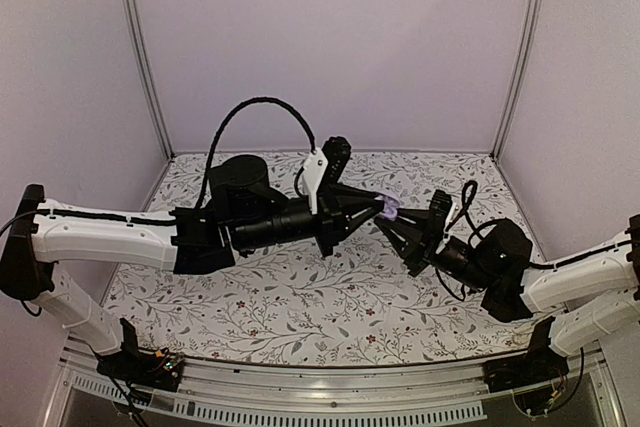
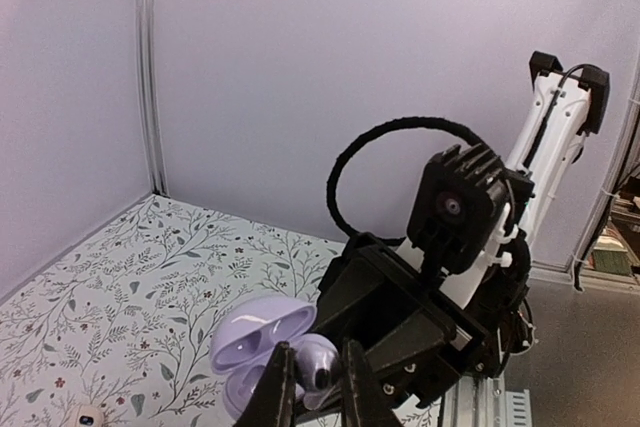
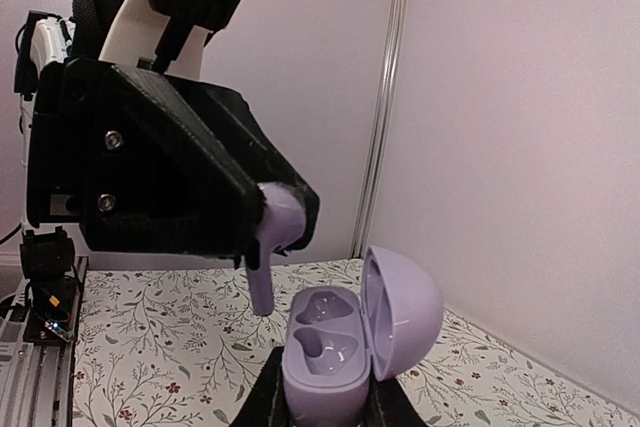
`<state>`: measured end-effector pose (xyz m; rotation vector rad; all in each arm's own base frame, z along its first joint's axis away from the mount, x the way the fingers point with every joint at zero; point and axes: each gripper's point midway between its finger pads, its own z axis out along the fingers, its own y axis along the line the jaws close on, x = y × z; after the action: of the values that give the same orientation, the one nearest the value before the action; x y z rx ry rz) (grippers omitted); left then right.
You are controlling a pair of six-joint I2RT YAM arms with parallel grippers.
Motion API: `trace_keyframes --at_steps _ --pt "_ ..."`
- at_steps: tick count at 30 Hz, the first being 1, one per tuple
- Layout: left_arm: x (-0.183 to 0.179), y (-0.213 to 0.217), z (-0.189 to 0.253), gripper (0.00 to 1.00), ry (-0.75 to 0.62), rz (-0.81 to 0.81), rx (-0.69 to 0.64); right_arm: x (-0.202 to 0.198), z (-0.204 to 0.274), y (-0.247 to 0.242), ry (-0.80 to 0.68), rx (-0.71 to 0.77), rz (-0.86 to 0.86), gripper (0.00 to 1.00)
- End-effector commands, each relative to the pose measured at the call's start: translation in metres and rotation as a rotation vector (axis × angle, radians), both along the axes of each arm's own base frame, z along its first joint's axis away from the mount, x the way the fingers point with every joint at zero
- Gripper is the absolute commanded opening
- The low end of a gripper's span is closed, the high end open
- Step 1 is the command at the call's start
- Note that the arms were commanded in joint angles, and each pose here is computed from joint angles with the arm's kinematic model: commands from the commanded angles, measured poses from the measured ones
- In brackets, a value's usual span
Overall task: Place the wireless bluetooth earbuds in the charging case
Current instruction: Insert the right earbud into the right side groove of the charging case.
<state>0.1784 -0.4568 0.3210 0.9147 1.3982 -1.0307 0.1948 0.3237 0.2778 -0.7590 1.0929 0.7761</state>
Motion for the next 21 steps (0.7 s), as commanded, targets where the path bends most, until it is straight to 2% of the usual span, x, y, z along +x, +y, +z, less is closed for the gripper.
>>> trace_keyframes --at_steps 1,21 --pt "-0.0064 -0.0052 0.0176 0.03 -0.016 -0.019 -0.049 0.001 0.0089 0.0035 0.007 0.033 -0.001 0.0" --pt "-0.0013 -0.0115 0.0107 0.03 -0.02 -0.005 -0.021 -0.004 0.0163 0.0059 -0.004 0.046 0.019 0.0"
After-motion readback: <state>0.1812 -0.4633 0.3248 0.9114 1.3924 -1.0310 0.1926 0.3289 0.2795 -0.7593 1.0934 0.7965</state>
